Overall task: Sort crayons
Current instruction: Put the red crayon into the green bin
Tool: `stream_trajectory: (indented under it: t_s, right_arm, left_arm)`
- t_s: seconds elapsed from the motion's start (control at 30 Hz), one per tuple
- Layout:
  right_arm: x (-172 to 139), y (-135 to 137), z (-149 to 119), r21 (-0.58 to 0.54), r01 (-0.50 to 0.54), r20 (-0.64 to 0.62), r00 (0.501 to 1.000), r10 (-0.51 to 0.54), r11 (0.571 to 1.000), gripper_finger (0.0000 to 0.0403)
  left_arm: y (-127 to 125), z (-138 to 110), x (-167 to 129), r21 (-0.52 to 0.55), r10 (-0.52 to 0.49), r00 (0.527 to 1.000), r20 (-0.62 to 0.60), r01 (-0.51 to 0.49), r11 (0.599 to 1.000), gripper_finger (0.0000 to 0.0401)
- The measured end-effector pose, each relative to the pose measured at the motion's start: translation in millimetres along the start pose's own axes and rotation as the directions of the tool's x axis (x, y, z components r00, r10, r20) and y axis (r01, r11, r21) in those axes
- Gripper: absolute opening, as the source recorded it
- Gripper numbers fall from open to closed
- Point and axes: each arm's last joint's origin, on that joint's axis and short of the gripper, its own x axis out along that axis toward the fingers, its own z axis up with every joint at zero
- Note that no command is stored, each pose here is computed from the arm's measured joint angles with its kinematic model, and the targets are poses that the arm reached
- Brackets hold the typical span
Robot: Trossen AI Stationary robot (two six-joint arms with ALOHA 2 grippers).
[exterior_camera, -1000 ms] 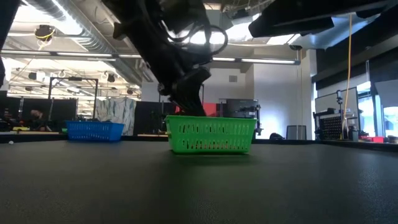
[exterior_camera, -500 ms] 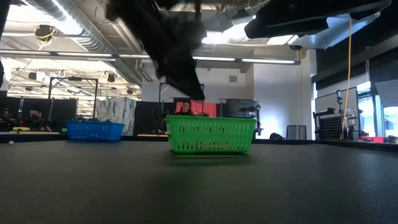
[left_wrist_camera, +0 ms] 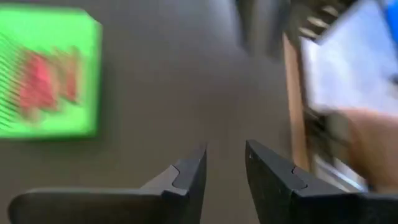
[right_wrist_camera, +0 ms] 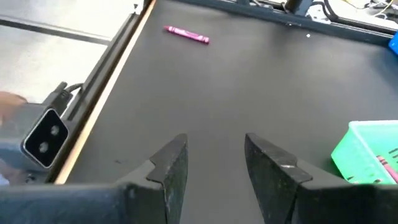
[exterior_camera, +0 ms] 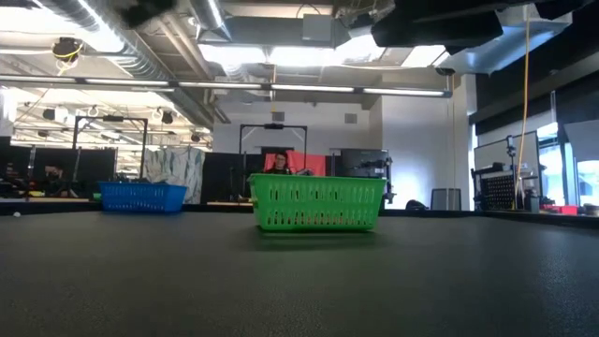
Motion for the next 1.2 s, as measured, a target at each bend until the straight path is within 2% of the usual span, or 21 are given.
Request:
stream_trajectory:
  t_s: [0.13,0.27,0.43,0.63,0.77,0.87,1.0,1.2]
  right_arm:
    - [0,1,0,0.018,-0.02,-0.002,1.0,0.02,1.0,0.0159]
    - [0,3,-1,0.029,-0.089,-0.02,0.996,0.09,0.996,0.0159]
    - [0,3,-1,0.029,-0.093,-0.02,0.995,0.094,0.995,0.0159]
    - [0,3,-1,0.029,-0.093,-0.021,0.995,0.094,0.995,0.0159]
    - [0,3,-1,0.029,-0.093,-0.021,0.995,0.093,0.995,0.0159]
    - [0,3,-1,0.029,-0.093,-0.02,0.995,0.093,0.995,0.0159]
    - [0,3,-1,0.029,-0.093,-0.021,0.995,0.093,0.995,0.0159]
    - [0,3,-1,0.029,-0.093,-0.021,0.995,0.093,0.995,0.0159]
  left_arm:
    - [-29,-27,-8,-0.088,-0.09,0.992,-0.092,0.082,0.993,0.0099]
    - [-42,-47,-16,-0.204,-0.095,0.982,-0.163,0.06,0.977,0.0099]
    - [-42,-70,-27,-0.331,0.013,0.964,-0.264,-0.103,0.938,0.0099]
    - [-46,-99,-26,-0.459,0.097,0.903,-0.418,-0.302,0.836,0.0098]
    - [-53,-118,-16,-0.483,0.122,0.85,-0.513,-0.403,0.777,0.0098]
    - [-56,-130,-6,-0.47,0.137,0.805,-0.577,-0.464,0.751,0.0098]
    - [-57,-141,6,-0.446,0.169,0.772,-0.612,-0.514,0.733,0.0098]
    - [-61,-152,25,-0.443,0.187,0.763,-0.619,-0.536,0.719,0.0098]
